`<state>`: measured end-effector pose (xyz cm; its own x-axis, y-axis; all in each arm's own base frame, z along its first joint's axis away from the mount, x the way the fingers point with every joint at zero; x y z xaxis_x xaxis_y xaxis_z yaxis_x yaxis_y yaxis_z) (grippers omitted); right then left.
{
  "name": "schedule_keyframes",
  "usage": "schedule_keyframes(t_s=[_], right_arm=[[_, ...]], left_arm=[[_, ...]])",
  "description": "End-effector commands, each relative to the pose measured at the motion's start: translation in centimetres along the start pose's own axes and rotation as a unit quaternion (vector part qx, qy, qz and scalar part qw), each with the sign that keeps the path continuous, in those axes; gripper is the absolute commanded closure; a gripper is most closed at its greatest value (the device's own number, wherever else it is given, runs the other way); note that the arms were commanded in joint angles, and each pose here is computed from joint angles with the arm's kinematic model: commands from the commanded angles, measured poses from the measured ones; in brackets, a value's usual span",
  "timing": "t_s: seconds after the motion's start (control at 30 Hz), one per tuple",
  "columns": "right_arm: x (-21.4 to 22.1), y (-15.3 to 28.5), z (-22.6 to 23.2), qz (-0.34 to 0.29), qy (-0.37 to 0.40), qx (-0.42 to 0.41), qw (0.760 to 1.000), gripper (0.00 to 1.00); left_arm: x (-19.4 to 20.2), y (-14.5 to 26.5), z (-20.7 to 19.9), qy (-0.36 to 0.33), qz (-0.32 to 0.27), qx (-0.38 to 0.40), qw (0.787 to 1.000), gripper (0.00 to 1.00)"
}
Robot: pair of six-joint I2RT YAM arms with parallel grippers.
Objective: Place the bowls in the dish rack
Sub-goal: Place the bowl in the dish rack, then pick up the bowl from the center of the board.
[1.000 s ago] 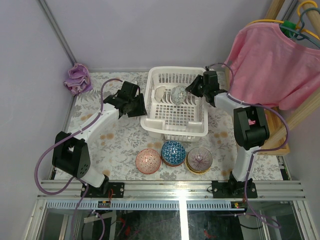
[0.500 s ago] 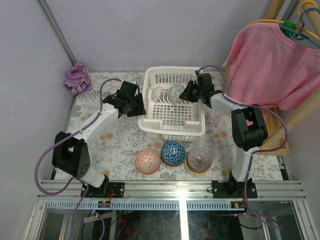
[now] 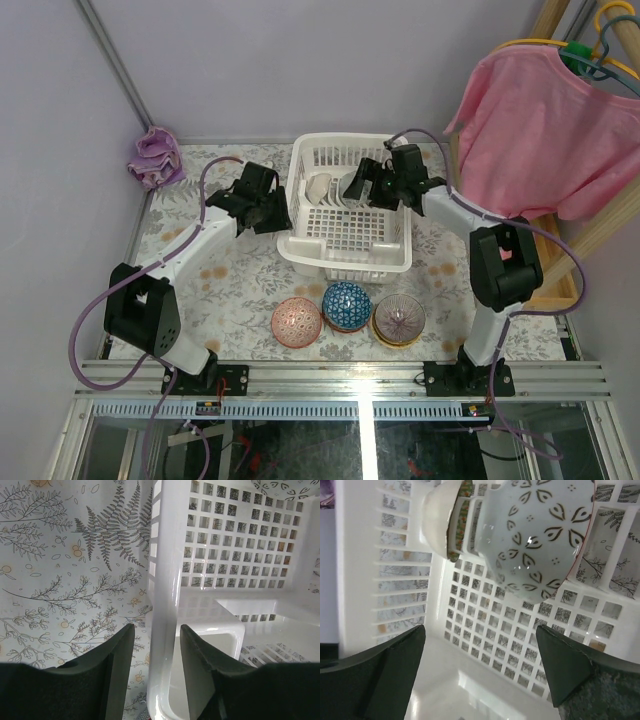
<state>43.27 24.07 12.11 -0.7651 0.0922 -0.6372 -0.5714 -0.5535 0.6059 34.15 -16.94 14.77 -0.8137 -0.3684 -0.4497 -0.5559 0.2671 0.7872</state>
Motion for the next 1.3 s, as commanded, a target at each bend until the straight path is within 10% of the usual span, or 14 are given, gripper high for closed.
schedule_keyframes(t_s=[0.0, 0.57, 1.0, 1.27], right_arm=[[-4.6, 4.5, 3.0, -0.054, 0.031, -0.01, 0.998, 0.0], [-6.0, 15.9, 6.5, -0.084, 0.015, -0.034, 0.996, 0.01], [10.2, 20.5, 11.8, 0.045, 0.11, -0.086, 0.989, 0.1], [18.5, 20.0, 13.8, 0.096, 0.197, -0.035, 0.975, 0.26]], left_arm=[[-1.5, 1.2, -0.8, -0.001, -0.028, 0.016, 0.999, 0.59], [-3.6, 6.9, -2.4, -0.006, -0.081, 0.05, 0.995, 0.27], [-1.5, 13.1, -1.9, 0.007, -0.097, 0.093, 0.991, 0.0], [0.1, 15.4, -1.3, 0.021, -0.1, 0.111, 0.989, 0.0]])
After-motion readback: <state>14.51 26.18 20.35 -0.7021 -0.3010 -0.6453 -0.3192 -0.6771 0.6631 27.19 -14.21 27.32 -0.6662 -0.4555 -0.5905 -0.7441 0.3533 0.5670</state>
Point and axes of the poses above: each gripper's point midway between its finger pads, its own y axis back along the fingers, its own z axis along the line the jaws close on, x = y × z, the point moved 1 cm from there along y, back along the fingers, and after that the axes turned 11 degrees about y, right-handed, at the moved point
